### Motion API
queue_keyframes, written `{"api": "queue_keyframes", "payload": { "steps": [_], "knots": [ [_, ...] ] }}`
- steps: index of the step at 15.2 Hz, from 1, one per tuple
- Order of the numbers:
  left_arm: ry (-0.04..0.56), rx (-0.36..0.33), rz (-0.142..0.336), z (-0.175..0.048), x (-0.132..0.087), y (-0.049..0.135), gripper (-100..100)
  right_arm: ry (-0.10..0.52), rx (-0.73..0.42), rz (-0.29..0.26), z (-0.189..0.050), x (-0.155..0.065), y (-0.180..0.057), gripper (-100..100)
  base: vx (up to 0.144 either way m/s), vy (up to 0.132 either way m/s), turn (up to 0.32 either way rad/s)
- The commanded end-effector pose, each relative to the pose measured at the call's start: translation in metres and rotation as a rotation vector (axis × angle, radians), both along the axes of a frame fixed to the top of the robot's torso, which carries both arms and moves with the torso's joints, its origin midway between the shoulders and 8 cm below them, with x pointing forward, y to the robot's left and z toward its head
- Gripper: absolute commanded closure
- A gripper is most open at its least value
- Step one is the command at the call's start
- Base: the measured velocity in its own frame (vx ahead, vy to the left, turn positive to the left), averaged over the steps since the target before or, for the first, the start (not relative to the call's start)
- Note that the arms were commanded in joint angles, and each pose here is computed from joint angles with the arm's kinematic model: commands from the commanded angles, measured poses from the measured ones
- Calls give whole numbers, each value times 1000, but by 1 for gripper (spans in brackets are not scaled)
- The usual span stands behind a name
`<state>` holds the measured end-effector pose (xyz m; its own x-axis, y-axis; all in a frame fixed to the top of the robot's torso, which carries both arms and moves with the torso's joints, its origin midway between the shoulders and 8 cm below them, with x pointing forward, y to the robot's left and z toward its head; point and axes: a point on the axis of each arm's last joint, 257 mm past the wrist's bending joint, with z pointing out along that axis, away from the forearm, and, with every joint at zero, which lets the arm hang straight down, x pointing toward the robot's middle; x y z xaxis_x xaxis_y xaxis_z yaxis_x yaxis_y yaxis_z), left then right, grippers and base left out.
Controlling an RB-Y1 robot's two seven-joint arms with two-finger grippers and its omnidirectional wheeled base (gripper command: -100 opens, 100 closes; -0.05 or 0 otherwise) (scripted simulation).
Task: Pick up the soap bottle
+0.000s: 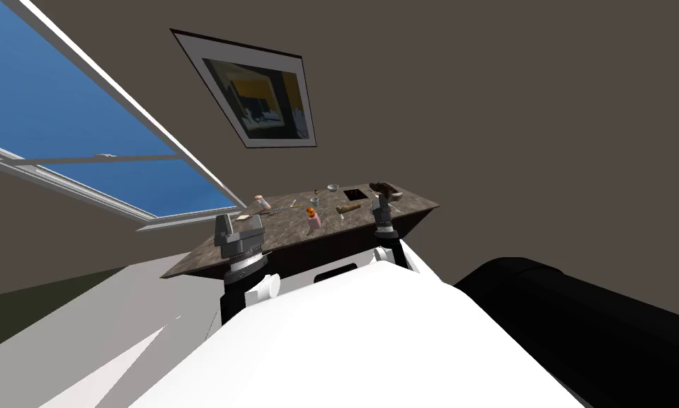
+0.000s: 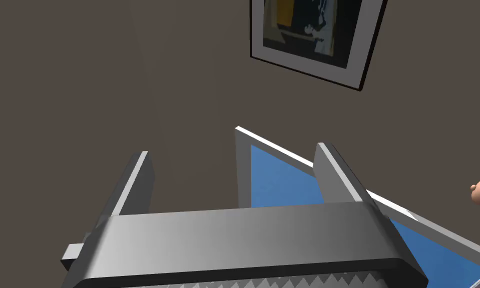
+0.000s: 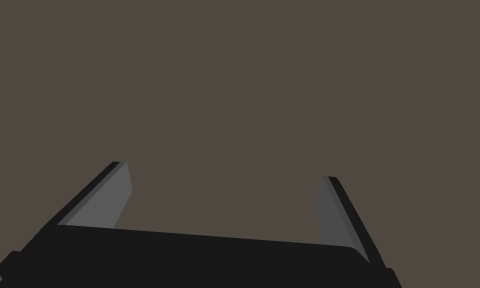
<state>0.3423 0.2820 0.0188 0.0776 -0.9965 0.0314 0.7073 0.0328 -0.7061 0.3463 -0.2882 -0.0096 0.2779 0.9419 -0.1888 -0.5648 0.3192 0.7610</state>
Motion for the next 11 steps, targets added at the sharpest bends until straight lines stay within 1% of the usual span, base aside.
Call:
{"api": "queue_keyframes", "payload": {
  "steps": [1, 6, 7, 11],
  "knots": [
    [11, 33, -11, -2, 2, -3, -100, 0, 0, 0, 0, 0, 0, 0, 0, -3, -12],
    [72, 177, -38, -18, 12, -15, -100, 0, 0, 0, 0, 0, 0, 0, 0, -14, -44],
    [72, 178, -39, -18, 12, -16, -100, 0, 0, 0, 0, 0, 0, 0, -2, -20, -37],
    [140, 318, -45, -41, 23, -23, -100, 0, 0, 0, 0, 0, 0, 0, 1, -31, -68]
  ]
}}
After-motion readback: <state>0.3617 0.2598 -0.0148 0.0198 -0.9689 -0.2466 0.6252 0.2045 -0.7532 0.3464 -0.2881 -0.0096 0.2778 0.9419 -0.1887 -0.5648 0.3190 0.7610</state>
